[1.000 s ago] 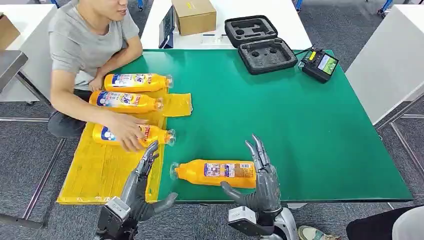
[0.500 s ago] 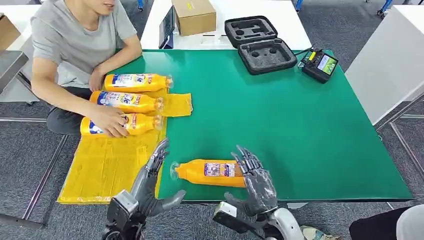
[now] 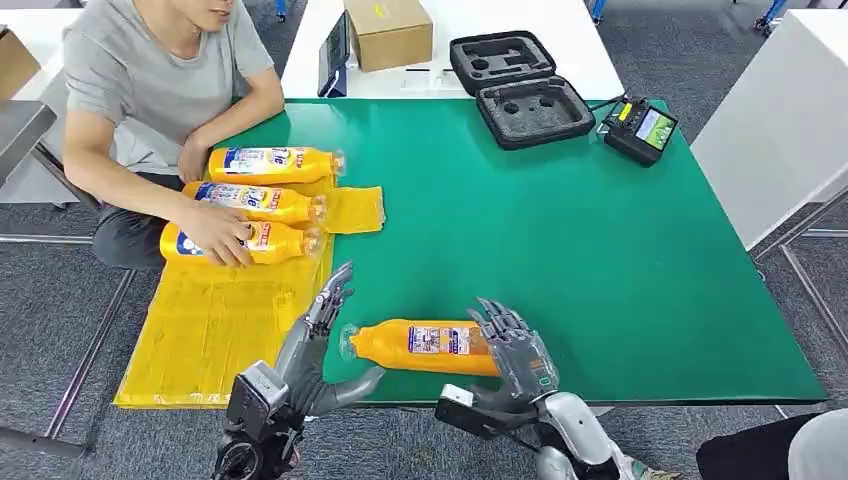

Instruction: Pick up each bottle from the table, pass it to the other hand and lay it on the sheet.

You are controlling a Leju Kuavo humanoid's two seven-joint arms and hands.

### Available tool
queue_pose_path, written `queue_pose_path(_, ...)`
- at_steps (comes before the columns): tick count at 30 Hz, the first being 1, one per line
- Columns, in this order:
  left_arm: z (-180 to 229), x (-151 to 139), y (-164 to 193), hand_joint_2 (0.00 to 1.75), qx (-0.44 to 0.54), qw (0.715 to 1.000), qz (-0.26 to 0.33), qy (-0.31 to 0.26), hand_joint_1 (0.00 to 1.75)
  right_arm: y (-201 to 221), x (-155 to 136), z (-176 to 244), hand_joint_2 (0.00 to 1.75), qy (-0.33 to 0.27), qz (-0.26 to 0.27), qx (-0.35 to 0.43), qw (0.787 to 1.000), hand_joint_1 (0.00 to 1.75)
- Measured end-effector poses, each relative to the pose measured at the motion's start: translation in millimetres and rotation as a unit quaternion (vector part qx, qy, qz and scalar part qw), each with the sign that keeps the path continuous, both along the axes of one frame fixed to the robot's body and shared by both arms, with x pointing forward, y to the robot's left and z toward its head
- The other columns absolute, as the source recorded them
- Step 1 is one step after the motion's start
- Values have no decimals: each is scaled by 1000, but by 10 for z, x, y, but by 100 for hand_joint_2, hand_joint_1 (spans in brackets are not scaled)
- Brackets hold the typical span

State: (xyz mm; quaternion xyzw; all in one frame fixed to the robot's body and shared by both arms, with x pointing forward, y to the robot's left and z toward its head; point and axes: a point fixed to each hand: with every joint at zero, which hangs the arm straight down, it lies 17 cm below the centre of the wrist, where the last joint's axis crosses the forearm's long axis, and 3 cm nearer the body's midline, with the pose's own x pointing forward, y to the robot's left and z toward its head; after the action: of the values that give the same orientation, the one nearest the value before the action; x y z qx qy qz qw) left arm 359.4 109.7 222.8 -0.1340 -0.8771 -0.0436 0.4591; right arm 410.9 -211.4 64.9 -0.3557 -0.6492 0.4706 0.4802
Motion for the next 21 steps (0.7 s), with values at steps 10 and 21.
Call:
queue_pose_path(10,5,68,-90,175,-2,1000,-16,1,0,-115,24,-79,175,-3,-9,-44,999,0)
queue_pose_path(21,-43,84,-150,175,1,1000,-23,7,0,-128,48,-138,175,7,-6,-32,999,0)
